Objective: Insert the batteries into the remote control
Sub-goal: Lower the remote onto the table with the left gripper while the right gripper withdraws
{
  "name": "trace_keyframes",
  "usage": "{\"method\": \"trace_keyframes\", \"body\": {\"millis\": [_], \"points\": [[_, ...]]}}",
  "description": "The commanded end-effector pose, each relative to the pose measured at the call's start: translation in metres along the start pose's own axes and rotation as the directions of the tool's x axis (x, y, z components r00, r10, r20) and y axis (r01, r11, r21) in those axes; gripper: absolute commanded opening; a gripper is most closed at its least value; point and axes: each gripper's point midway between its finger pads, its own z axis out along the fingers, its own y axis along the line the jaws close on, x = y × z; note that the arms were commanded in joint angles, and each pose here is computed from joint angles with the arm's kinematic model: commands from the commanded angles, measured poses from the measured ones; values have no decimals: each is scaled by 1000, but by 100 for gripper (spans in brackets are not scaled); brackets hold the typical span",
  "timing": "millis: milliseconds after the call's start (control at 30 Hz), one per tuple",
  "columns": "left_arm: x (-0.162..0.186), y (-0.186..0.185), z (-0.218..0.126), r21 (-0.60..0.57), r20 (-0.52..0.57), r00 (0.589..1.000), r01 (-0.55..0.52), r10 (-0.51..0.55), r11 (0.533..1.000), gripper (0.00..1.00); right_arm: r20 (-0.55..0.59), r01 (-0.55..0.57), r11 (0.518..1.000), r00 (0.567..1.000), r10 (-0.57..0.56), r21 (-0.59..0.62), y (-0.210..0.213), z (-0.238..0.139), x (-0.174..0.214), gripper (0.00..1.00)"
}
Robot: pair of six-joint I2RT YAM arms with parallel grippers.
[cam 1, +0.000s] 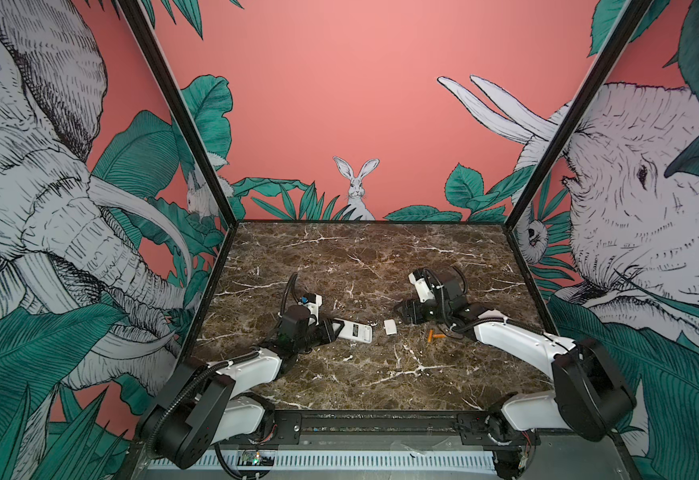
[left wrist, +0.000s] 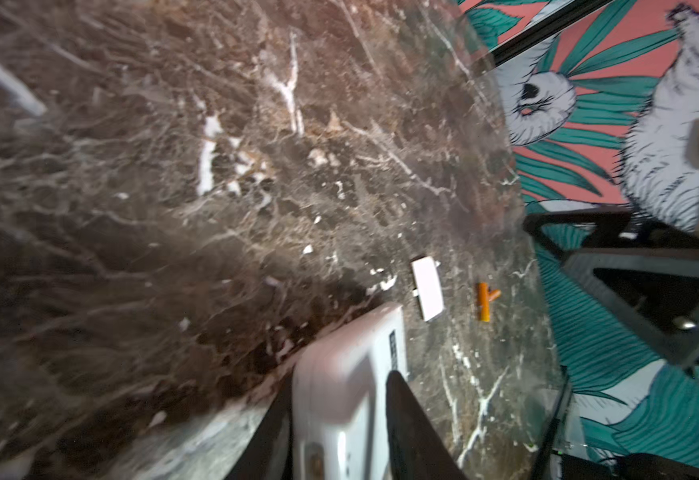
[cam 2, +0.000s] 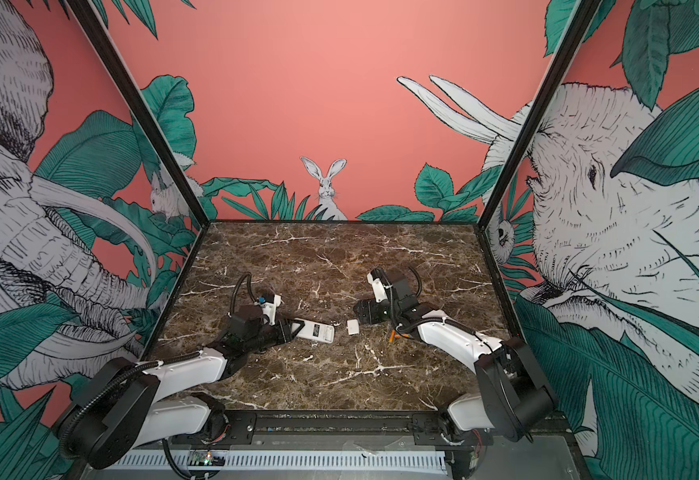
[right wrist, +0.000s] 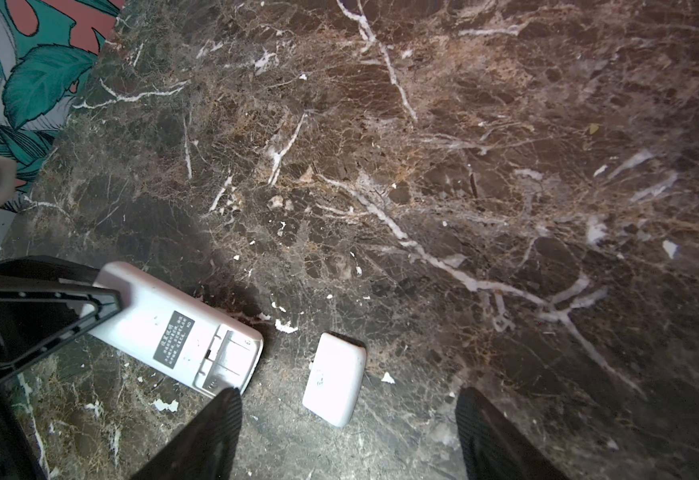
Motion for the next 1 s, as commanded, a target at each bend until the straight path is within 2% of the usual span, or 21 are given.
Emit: {"method": "trace_keyframes", "body": {"millis": [0, 200, 333, 433, 567, 700, 833, 967], "points": [[9, 11, -4, -50, -19, 1000, -21, 20, 999, 49, 41, 26, 1000, 999, -25, -6, 5, -6, -15, 80], [7, 15, -7, -86, -18, 999, -34, 33, 996, 65, 32, 23, 1000, 999, -23, 5, 4, -10, -11, 80], [1, 19, -18, -155, -13, 997, -71, 70, 985, 76, 1, 37, 996, 999, -37, 77, -7, -24, -2, 81], [-4, 16, -26, -192, -38, 992, -124, 119, 973, 79, -36, 58, 989, 998, -54, 137, -15, -39, 9, 82], [-9, 8, -29, -221, -131, 974, -211, 185, 952, 81, -85, 61, 980, 995, -45, 190, -22, -60, 27, 83], [-18, -8, -21, -192, -199, 949, -283, 245, 940, 81, -111, 36, 977, 994, -13, 210, -24, -78, 44, 84], [-26, -28, 1, -142, -252, 918, -349, 307, 926, 79, -104, 11, 970, 994, 15, 244, -30, -89, 54, 86], [-19, -36, 28, -133, -328, 877, -410, 350, 902, 77, -140, 16, 966, 990, 21, 260, -33, -87, 61, 86]]}}
